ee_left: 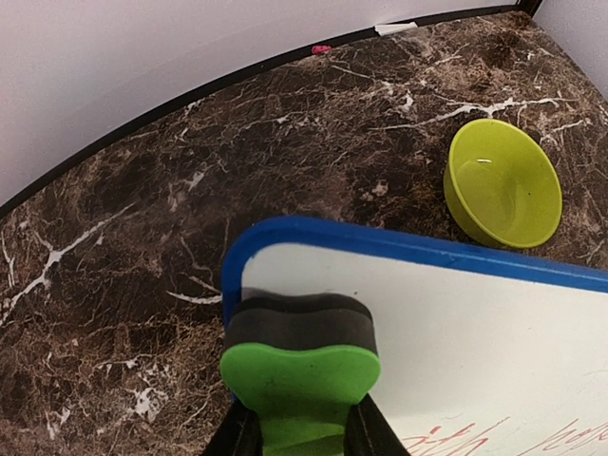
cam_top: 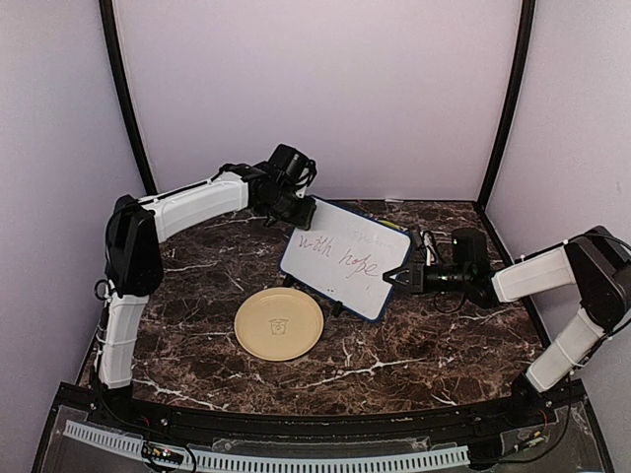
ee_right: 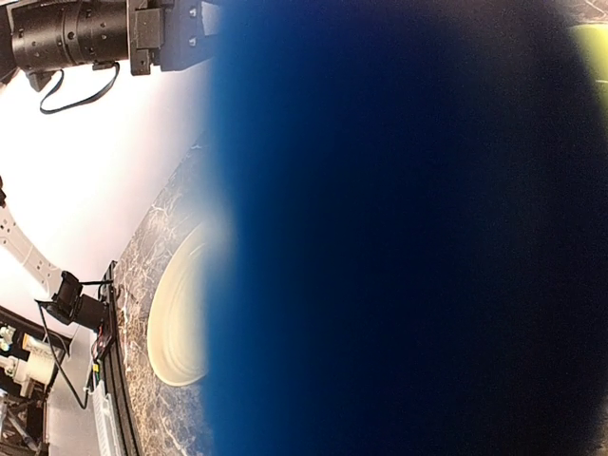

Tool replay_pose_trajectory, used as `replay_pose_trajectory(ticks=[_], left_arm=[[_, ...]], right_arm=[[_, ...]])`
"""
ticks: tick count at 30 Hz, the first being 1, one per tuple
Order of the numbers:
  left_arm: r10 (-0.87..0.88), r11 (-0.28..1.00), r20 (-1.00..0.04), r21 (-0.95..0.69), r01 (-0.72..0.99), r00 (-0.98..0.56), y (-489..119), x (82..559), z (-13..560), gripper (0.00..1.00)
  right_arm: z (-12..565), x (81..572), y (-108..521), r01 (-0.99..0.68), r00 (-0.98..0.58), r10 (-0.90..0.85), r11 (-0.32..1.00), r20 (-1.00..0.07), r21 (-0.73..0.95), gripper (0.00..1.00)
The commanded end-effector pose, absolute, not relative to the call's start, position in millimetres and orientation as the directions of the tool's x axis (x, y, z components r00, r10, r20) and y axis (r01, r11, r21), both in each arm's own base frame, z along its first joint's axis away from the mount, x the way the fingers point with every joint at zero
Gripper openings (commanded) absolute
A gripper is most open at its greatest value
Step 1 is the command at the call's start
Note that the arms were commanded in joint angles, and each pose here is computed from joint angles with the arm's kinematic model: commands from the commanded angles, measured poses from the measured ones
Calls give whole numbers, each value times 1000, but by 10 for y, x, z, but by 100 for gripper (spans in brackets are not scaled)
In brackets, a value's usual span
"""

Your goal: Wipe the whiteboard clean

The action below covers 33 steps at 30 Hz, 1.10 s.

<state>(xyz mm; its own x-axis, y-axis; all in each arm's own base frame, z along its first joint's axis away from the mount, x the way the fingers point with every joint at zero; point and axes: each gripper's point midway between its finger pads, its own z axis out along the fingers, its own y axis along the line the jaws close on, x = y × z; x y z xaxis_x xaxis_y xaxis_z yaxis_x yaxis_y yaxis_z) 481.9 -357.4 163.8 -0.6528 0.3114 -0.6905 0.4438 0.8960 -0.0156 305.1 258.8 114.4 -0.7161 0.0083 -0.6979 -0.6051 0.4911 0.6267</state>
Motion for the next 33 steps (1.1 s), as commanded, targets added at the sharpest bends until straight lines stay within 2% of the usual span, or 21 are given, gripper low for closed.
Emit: replay_pose_trajectory(ticks=[1, 19, 33], left_arm=[[371, 835, -709, -28, 550, -600, -3999, 4697, 1640, 0], [461, 714, -687, -89, 694, -562, -4833, 3928, 1441, 0], [487, 653, -697, -109, 749, -526, -5261, 3629, 1438, 0]], right_arm=[[1158, 2988, 2658, -697, -639, -74, 478, -766, 535, 0], [1158, 2979, 2667, -700, -637, -79, 474, -767, 533, 0], [1150, 2979, 2698, -703, -638, -87, 472, -765, 532, 0]])
